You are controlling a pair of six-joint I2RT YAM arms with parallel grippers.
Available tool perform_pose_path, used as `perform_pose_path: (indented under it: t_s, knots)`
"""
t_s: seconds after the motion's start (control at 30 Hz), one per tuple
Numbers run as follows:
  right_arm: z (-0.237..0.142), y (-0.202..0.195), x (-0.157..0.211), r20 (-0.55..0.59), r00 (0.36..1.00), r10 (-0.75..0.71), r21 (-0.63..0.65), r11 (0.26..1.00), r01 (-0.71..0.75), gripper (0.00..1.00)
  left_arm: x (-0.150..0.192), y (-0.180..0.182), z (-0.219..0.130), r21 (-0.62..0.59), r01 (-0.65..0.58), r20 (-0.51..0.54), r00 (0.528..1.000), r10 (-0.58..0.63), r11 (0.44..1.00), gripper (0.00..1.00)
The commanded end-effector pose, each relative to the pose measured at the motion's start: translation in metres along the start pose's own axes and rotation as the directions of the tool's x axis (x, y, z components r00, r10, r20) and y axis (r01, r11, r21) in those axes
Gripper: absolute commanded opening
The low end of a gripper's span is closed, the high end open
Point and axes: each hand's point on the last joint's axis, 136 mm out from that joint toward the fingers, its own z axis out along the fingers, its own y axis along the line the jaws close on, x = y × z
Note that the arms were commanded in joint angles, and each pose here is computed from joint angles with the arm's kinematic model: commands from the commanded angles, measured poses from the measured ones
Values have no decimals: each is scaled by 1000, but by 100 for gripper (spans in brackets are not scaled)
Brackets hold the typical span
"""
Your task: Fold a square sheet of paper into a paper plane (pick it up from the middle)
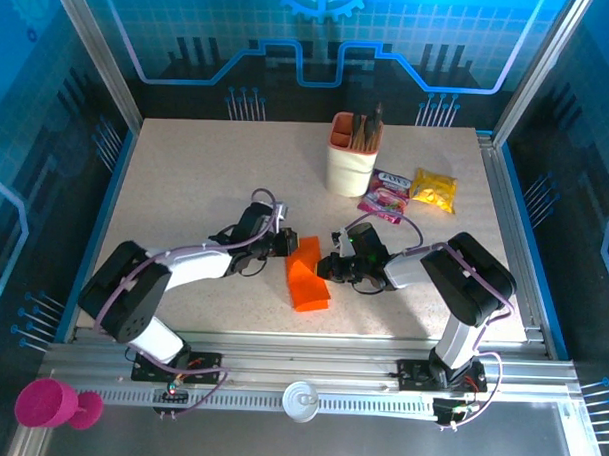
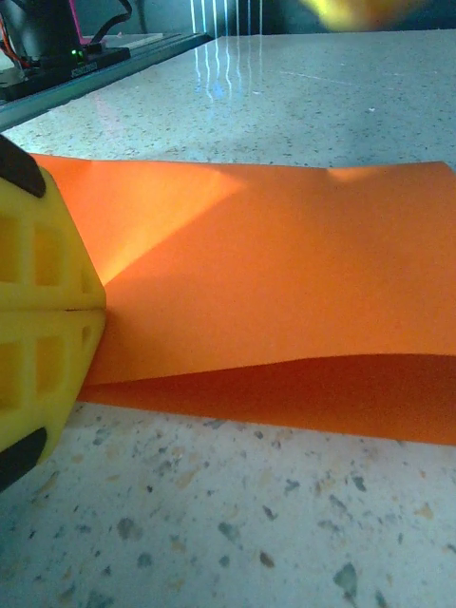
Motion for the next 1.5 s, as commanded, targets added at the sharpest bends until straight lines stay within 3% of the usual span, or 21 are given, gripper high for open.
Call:
perform_pose_path:
  t_s: [0.0,0.3,0.83,1.17,1.47]
  knots:
    - [18,-84,59,-120,987,105,278,958,-68,0,32,-18,-11,39,-35,-87,995,39,999,10]
    - [20,-89,61,-127,985,114,293,953,-73,0,100,-40,-20,106,-45,-181,981,64,993,9]
    - [21,-93,64,-127,984,126,298,951,-83,0,151,-8,-19,49,-58,-283,956,70,997,8]
    - [22,-95,67,-127,983,130,291,953,-89,0,166,15,-18,-27,-69,-317,947,57,997,4]
    - [23,-91,66,-135,982,131,270,959,-91,0,130,-15,-23,26,-55,-216,975,59,998,9]
